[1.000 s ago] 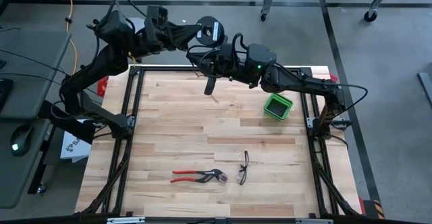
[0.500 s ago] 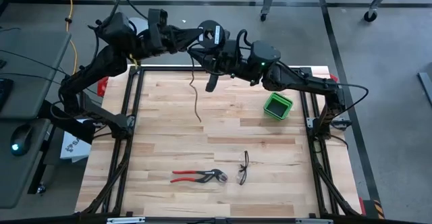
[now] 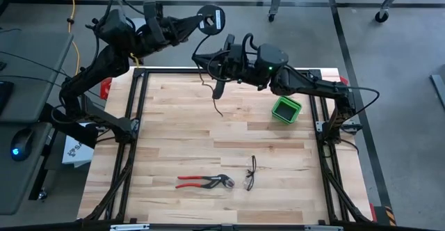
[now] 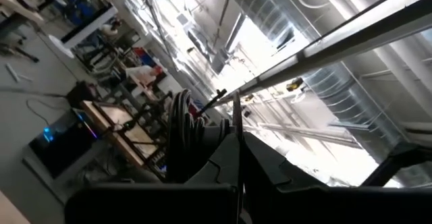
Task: Coil cords
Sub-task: Coil the black wire on the black spool
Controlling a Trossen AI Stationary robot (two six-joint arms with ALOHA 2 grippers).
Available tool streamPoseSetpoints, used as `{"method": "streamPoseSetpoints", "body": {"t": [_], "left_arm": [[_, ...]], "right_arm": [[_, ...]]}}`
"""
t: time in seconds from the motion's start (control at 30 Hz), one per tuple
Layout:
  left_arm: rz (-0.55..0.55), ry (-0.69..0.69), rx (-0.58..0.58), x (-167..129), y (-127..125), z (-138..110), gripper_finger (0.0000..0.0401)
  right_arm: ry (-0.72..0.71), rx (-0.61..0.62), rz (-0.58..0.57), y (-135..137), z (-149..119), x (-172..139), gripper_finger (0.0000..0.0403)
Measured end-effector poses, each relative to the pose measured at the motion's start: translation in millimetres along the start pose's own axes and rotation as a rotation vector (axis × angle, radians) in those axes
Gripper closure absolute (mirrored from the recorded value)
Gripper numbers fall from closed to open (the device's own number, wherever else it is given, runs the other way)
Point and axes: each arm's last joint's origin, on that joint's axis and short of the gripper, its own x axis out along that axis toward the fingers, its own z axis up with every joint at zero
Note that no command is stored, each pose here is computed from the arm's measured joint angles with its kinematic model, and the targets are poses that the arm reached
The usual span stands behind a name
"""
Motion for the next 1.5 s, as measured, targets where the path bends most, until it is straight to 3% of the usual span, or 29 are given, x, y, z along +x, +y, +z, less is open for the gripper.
{"method": "streamPoseSetpoints", "body": {"t": [0.27,0.63,1.07,1.27,1.5], "left_arm": [[0.026,0.007,0.040,-4,1,3,0.0401],[0.062,0.029,0.014,-24,-8,11,0.0401],[0.127,-0.006,0.070,-11,9,10,0.0401],[0.033,-0.048,-0.031,4,13,10,0.0401],[-0.003,0.038,-0.207,13,14,-5,0.0401]], "right_arm": [[0.029,-0.026,0.016,10,-1,-2,0.0403],[0.114,-0.139,-0.097,2,8,-14,0.0403],[0.051,-0.080,-0.054,15,6,-9,0.0403],[0.067,-0.082,-0.051,16,1,-6,0.0403],[0.052,-0.090,-0.079,4,0,-4,0.0403]]}}
